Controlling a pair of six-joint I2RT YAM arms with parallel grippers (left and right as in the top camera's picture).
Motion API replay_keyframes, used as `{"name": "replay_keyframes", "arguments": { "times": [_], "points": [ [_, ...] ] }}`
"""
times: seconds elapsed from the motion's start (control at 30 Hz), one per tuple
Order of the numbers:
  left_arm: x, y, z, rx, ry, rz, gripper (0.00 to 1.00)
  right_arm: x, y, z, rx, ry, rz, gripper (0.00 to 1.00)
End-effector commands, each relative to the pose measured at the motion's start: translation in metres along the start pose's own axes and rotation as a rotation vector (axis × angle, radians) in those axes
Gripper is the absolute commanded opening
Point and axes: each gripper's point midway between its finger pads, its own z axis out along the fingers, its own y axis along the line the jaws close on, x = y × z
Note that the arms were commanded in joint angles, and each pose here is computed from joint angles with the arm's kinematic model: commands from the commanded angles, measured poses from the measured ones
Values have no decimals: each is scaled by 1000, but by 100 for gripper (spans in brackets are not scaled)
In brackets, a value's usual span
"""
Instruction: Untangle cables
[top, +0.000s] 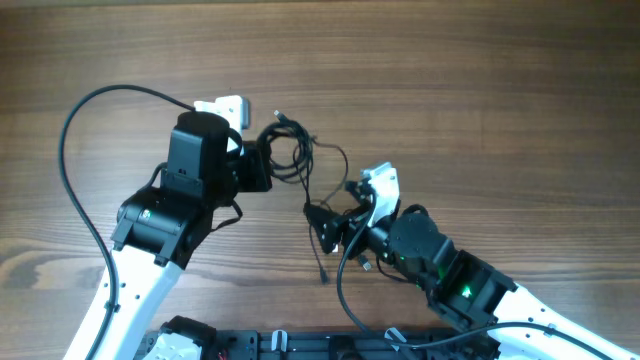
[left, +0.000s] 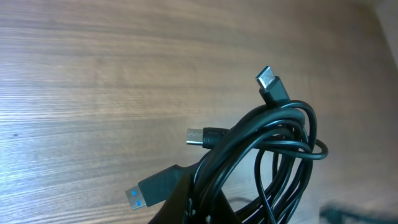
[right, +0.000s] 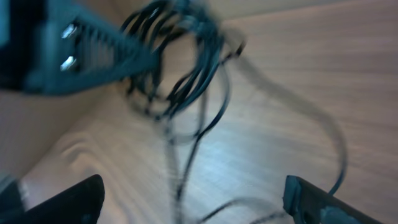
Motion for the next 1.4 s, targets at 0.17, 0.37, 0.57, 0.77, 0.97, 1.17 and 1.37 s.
{"name": "replay_keyframes", "arguments": {
  "times": [0.17, 0.37, 0.57, 0.77, 0.97, 1.17, 1.37],
  "points": [
    [24, -32, -5, 196, 115, 102, 4, -31, -37, -5, 164, -127, 15, 83],
    [31, -44, -9, 274, 152, 97, 4, -29, -40, -2, 179, -124, 14, 82],
    [39, -41, -9, 264, 184, 87, 4, -40, -44, -4, 207, -176, 22, 82],
    [42, -49, -13, 313, 203, 84, 4, -40, -57, -3, 282, -196, 20, 82],
    [41, -55, -14, 345, 198, 87, 4, -20, -59, 12, 275, -116, 10, 82],
    [40, -55, -14, 346, 195, 84, 4, -12, -58, 16, 258, -93, 62, 82],
    [35, -72, -20, 443, 185, 76, 4, -12, -56, 18, 247, -90, 63, 83]
  ]
}}
